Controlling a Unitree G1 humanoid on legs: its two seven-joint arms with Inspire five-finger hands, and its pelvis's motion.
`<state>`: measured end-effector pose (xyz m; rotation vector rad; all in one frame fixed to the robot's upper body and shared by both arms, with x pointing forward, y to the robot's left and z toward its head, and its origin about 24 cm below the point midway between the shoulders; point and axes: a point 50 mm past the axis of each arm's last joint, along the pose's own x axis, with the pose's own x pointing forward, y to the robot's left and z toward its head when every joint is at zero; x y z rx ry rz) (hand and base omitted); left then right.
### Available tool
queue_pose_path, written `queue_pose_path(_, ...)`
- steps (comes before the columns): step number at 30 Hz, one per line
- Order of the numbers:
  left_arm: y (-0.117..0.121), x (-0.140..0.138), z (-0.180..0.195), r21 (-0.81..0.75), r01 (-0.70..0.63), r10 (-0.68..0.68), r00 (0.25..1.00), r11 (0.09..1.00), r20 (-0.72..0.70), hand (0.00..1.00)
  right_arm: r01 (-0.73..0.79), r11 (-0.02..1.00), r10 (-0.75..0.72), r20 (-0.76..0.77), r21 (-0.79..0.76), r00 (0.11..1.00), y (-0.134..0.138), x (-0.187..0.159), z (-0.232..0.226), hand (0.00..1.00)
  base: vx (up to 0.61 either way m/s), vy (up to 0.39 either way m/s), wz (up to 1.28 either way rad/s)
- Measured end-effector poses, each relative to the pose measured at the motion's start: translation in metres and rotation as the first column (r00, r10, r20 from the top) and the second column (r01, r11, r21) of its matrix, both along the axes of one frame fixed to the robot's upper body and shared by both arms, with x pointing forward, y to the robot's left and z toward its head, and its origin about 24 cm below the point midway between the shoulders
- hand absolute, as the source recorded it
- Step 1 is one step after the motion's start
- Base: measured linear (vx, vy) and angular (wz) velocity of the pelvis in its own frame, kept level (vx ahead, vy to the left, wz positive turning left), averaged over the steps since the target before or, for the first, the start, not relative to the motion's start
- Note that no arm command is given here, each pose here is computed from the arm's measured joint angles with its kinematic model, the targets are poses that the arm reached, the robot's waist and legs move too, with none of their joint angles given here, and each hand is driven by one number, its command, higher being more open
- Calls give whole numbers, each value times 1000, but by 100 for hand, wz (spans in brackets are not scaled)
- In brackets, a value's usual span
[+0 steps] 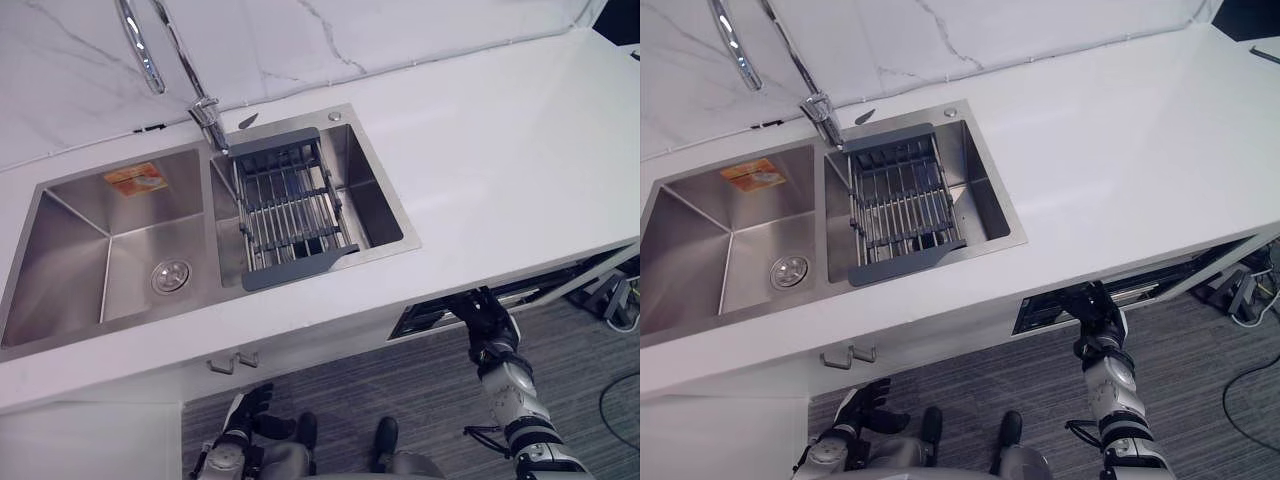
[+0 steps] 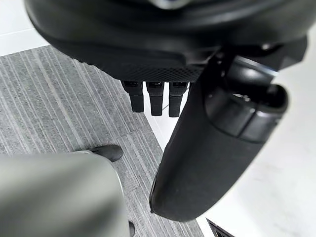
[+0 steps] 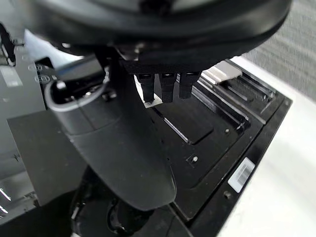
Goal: Walk over to the sink, pick up the cup, carry it to the dishwasher, place the cup inside the dishwasher, then close the dishwasher door
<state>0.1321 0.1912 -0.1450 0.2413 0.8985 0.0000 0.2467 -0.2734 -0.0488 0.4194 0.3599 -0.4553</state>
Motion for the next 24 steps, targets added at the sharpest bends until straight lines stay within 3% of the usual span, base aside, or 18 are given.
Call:
queue_pose_path(14, 15, -13, -4, 51, -19, 22, 998, 999, -62, 90, -143, 973, 117, -144, -183, 983, 5, -8, -10, 90, -3, 5, 2)
queue_pose_path(19, 19, -17, -5, 75, -31, 36, 997, 997, -74, 90, -270, 925, 216, -214, -268, 953, 16, -41, -22, 90, 13, 5, 0)
queue_pose_path(24, 19, -14, -4, 74, -34, 39, 997, 997, -65, 90, -335, 923, 260, -334, -191, 906, 46, -83, -55, 90, -7, 6, 0)
